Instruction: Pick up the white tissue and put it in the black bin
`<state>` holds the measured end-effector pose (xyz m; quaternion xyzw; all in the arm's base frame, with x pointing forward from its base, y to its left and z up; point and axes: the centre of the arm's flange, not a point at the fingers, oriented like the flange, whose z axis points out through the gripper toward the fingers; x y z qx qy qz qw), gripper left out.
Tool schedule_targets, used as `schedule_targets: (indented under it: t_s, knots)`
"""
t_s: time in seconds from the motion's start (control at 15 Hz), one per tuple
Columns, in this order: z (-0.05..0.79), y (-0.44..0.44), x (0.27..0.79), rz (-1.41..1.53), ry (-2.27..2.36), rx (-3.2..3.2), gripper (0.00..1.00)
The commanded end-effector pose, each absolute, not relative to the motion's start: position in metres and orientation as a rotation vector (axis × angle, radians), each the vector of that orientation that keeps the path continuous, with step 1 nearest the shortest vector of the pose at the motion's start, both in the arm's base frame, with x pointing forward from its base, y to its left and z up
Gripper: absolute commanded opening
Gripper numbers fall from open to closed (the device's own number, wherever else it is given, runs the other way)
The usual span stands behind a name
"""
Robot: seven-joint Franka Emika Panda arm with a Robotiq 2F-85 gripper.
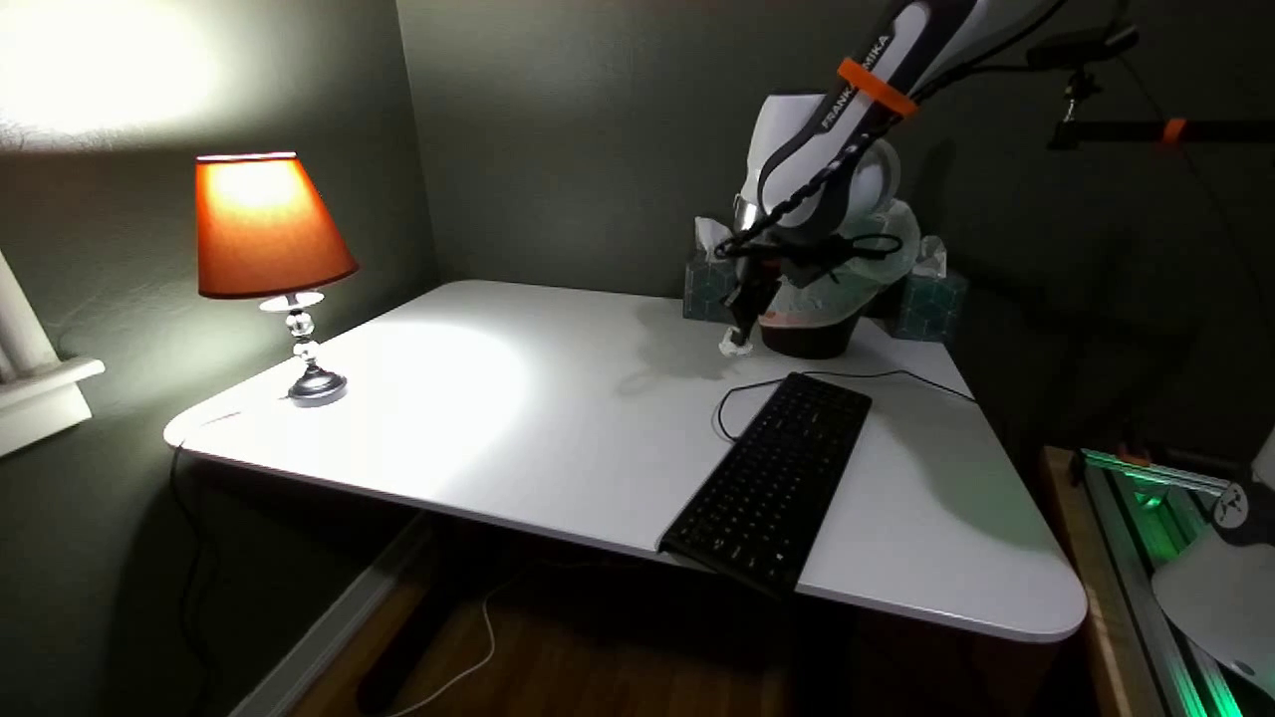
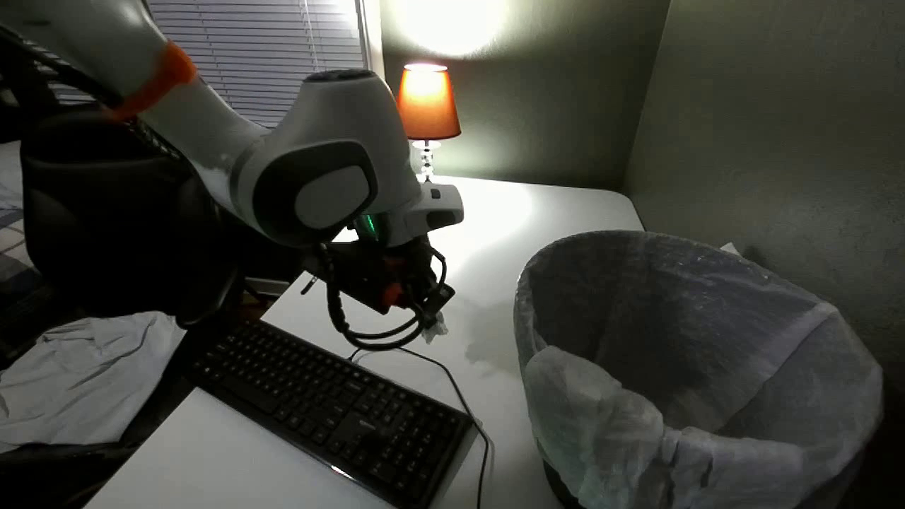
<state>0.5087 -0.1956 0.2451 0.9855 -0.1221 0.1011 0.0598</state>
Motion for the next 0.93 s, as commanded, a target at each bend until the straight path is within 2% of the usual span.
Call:
schedule_targets:
  t_s: [0.0,0.87]
  knots:
    - [0.285,-0.175,0.487,0.309,-0.441,2.913,0.02]
    - [0.412,-0.163,0.462,0.467,-0.649,2.804,0.02]
